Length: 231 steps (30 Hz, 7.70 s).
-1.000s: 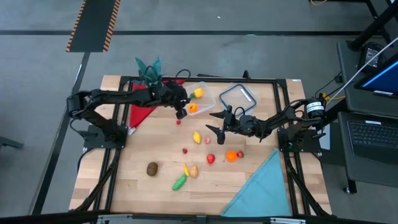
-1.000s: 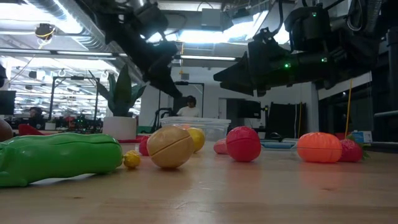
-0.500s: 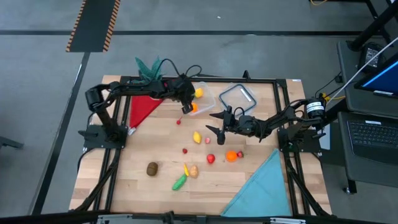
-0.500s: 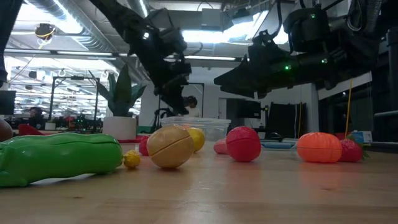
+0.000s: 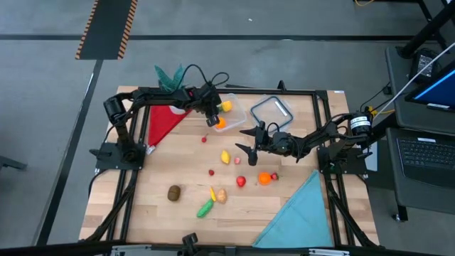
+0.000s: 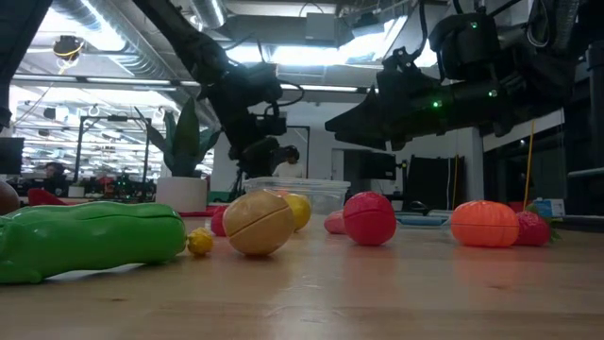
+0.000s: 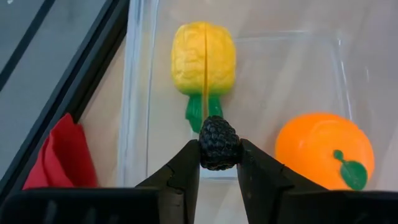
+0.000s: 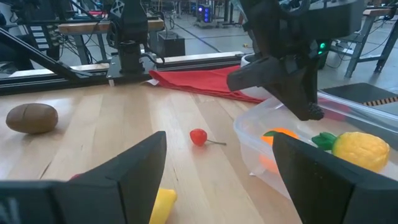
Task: Pick and placing Produce into tupperware
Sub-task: Put the blackberry into the transparent container, then put the right red strawberry into the transparent container
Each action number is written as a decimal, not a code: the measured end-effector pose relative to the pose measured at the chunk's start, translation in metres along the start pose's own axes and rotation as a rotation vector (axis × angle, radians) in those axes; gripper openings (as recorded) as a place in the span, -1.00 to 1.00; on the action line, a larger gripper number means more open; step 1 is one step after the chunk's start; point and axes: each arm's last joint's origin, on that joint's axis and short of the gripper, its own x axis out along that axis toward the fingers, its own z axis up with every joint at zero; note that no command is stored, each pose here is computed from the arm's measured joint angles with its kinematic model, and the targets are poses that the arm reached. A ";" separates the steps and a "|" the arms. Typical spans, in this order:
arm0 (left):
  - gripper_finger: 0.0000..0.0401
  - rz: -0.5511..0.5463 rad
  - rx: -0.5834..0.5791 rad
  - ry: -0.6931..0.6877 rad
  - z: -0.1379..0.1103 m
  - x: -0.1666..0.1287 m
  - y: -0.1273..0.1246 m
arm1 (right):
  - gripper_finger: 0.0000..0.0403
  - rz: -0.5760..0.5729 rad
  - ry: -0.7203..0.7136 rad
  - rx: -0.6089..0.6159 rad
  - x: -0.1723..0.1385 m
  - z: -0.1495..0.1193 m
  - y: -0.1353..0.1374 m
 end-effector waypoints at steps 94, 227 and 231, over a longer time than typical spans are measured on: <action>0.02 -0.452 0.232 -0.817 -0.168 -0.149 -0.132 | 0.47 0.337 0.262 0.038 -0.113 0.075 0.013; 0.02 -0.364 0.083 -0.831 -0.165 -0.150 -0.128 | 0.47 0.252 1.013 -0.098 -0.103 -0.023 0.080; 0.02 -0.361 0.090 -0.818 -0.166 -0.149 -0.128 | 0.47 0.246 1.020 -0.105 -0.101 -0.027 0.081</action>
